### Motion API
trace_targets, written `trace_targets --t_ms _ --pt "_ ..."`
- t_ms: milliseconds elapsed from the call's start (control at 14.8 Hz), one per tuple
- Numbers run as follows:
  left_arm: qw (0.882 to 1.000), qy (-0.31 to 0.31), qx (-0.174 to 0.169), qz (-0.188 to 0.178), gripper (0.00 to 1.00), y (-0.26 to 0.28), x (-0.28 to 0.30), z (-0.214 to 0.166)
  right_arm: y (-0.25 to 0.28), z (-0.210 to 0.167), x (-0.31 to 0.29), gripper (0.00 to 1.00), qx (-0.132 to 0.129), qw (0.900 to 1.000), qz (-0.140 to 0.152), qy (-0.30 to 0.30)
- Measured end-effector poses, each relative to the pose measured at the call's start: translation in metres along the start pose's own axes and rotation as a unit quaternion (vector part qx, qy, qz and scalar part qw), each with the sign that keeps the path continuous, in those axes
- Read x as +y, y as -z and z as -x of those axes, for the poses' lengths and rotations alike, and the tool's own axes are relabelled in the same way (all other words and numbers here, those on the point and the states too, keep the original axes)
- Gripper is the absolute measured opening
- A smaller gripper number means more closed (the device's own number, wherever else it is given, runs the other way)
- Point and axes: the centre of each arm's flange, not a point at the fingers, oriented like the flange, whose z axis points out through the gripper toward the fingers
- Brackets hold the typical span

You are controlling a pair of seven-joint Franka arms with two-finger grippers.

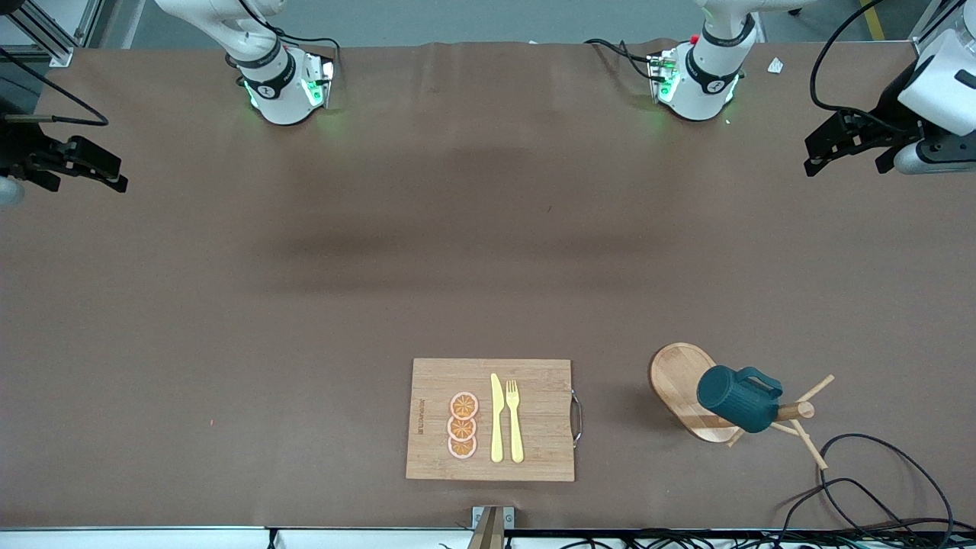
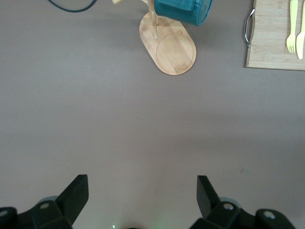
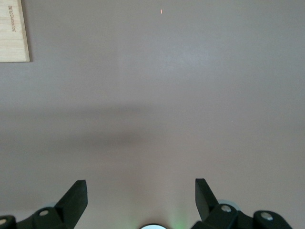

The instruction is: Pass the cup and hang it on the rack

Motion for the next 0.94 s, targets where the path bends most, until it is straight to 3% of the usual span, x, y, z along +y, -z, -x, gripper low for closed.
trace_targets --t_ms 945 --pt "0.999 -0.035 0.0 -0.017 1.0 -0.003 0.001 0.0 0.02 0.021 0.01 1.0 0.002 1.0 -0.002 -0.009"
